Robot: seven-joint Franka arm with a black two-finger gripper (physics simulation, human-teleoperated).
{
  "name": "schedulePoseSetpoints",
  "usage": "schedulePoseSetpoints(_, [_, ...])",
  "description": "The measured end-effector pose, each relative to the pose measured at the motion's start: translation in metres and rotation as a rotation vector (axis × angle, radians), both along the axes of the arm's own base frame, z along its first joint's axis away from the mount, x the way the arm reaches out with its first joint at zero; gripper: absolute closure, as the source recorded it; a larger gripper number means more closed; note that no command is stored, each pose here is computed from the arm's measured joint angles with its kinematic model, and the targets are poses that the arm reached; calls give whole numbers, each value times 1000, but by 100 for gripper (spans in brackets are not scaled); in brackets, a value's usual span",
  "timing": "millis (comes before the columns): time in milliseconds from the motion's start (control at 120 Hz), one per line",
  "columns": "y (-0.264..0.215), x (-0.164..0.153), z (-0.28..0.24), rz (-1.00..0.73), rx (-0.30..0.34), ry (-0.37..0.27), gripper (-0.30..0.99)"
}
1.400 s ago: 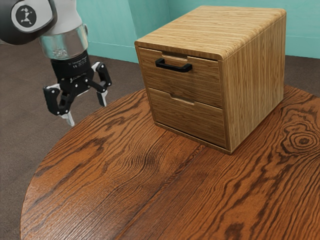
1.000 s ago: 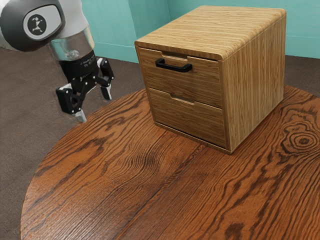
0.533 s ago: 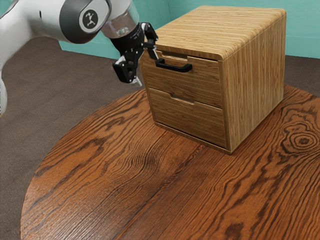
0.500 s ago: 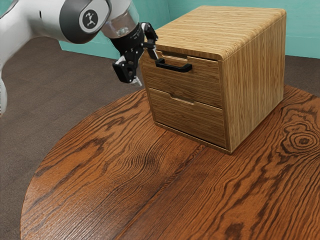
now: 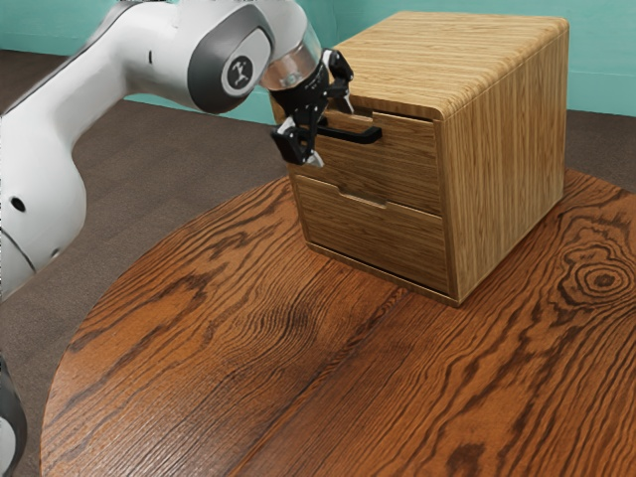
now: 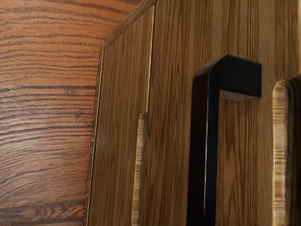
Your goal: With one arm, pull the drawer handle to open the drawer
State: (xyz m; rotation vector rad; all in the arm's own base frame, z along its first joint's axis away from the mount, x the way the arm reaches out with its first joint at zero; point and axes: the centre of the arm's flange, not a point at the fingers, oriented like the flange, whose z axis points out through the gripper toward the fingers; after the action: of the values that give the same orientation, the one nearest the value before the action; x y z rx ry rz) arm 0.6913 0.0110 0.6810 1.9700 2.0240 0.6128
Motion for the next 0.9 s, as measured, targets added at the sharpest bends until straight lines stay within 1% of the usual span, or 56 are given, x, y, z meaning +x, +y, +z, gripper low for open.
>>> schedulePoseSetpoints(233, [3, -1, -2, -18, 24, -18, 0])
schedulePoseSetpoints(650, [18, 2, -5, -27, 39, -42, 0])
schedulePoseSetpoints(683, [18, 2, -6, -28, 40, -41, 2])
schedulePoseSetpoints(825, [19, 3, -10, -32, 42, -35, 18])
schedulePoseSetpoints(900, [20, 3, -11, -34, 44, -34, 23])
